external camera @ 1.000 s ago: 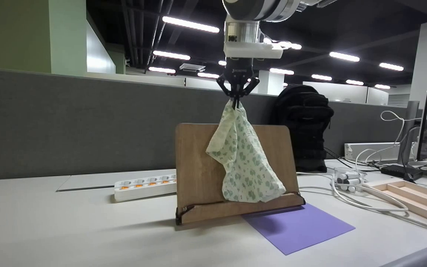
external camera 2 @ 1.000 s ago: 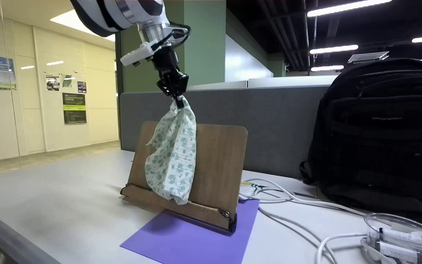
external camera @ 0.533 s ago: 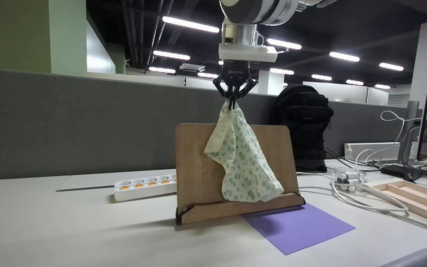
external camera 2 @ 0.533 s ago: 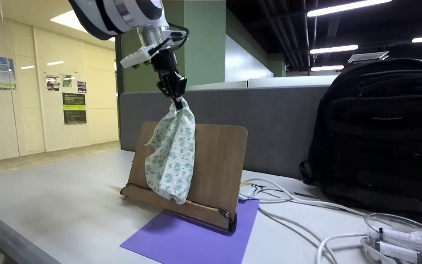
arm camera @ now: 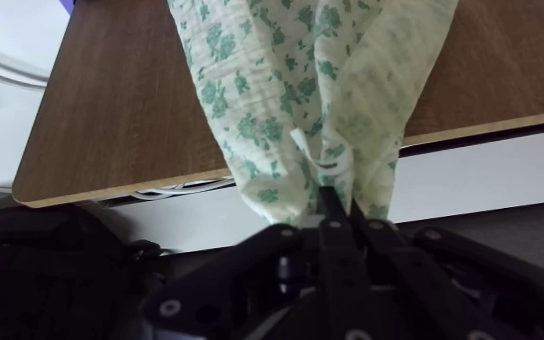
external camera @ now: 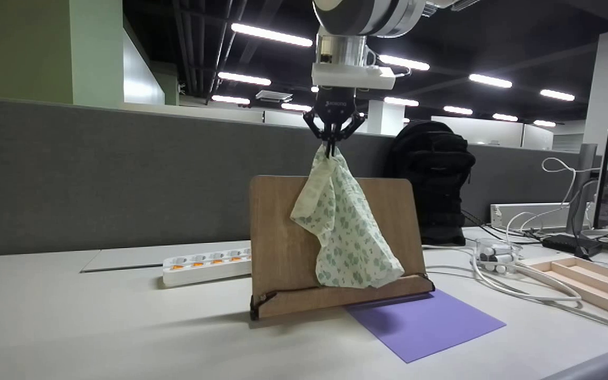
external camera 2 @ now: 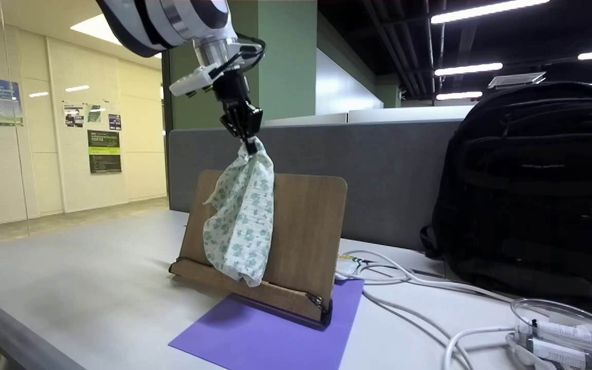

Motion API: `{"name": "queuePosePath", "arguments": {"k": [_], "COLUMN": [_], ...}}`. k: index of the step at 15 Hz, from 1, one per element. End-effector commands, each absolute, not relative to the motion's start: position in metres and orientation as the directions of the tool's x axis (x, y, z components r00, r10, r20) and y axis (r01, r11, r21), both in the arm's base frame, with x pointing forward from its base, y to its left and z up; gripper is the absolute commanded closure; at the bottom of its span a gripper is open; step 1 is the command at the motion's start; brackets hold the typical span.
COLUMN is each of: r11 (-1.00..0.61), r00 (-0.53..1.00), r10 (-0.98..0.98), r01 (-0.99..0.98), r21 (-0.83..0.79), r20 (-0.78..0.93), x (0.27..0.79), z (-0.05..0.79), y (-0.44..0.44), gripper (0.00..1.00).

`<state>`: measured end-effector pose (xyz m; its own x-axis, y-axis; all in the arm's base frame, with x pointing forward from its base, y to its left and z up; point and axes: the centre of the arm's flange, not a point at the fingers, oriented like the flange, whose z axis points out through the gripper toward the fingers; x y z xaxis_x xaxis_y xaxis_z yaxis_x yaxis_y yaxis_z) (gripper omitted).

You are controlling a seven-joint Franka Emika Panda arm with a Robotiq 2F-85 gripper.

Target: Hang the cloth on the wooden object.

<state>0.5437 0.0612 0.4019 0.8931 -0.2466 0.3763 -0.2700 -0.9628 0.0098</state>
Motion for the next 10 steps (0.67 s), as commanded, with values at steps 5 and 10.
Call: {"name": "queuePosePath", "arguments": {"k": [5, 10], "r11": [-0.971, -0.964], "r00": [0.831, 0.796], "r10": [-0.2, -0.199], "r01": [-0.241, -0.265], "r21": [0.011, 0.034], "r20": [0.52, 0.572], "x": [0.579, 0.592], "z": [0.429, 0.428], "y": [0.056, 0.039], "gripper": [1.0, 1.0]}}
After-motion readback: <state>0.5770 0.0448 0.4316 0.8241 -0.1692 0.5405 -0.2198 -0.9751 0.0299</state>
